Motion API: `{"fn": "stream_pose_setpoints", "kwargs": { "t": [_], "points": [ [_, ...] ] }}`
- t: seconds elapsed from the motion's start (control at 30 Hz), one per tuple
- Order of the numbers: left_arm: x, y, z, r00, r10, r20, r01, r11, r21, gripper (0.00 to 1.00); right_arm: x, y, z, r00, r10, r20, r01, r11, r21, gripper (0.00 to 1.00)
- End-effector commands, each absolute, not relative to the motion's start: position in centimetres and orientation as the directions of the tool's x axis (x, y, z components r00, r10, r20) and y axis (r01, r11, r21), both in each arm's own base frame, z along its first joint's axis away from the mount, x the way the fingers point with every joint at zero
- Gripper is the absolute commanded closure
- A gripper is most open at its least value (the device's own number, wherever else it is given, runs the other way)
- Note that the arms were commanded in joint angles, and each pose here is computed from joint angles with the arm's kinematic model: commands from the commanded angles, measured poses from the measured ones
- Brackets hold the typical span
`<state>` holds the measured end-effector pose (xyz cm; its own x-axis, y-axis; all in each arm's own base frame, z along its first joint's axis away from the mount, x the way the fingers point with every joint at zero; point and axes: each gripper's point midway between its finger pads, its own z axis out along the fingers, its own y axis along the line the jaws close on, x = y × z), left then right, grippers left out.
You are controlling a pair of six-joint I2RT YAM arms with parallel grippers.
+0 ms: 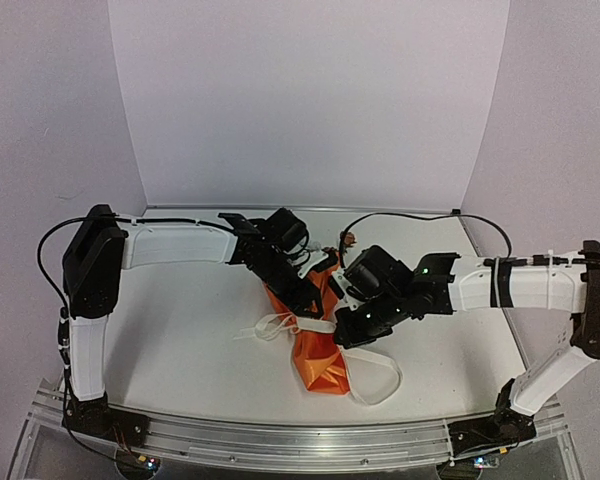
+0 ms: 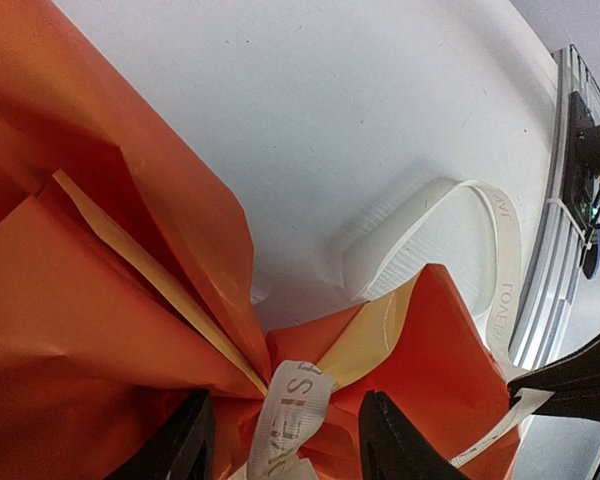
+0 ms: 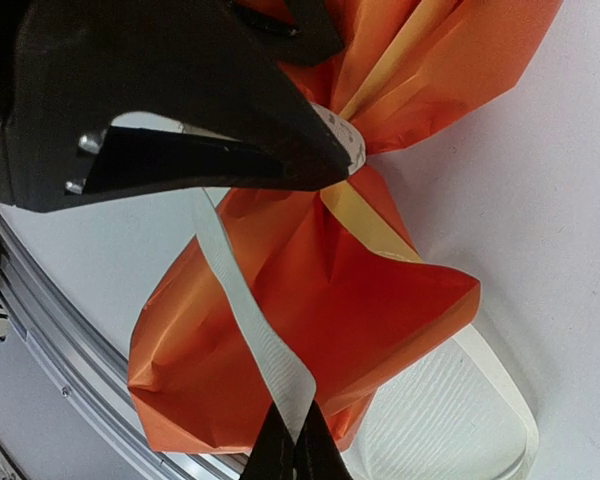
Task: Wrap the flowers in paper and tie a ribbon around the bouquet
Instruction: Cross the half-tied ribbon over the folded bouquet.
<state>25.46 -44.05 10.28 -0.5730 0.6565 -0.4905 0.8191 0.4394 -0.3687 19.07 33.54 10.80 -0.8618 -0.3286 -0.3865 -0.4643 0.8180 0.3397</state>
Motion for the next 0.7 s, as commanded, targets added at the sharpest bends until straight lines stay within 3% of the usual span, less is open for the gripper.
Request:
{"fn": "stream_pose_setpoints", "kwargs": {
  "t": [0.0,0.37,0.67],
  "points": [
    [25.0,-44.3,10.5,-0.551,0.686,-0.476,0.833,0.420,-0.360,0.54,20.0,34.8,11.8,-0.859,-0.291,-0.421,-0.453,0.815,0.361,1.00],
    [25.0,-44.6,12.2,-0.539,0.659,-0.524,0.842,0.401,-0.361,0.97,20.4,35.6,11.9,-0.894,-0.225,-0.388,-0.399,0.793,0.460,1.00],
    [26.5,-44.3,15.3,-0.567,0.536,-0.626,0.822,0.424,-0.381,1.00,21.8,36.3,11.2,-0.946,-0.101,-0.308,-0.270,0.769,0.579,1.00]
  ]
}}
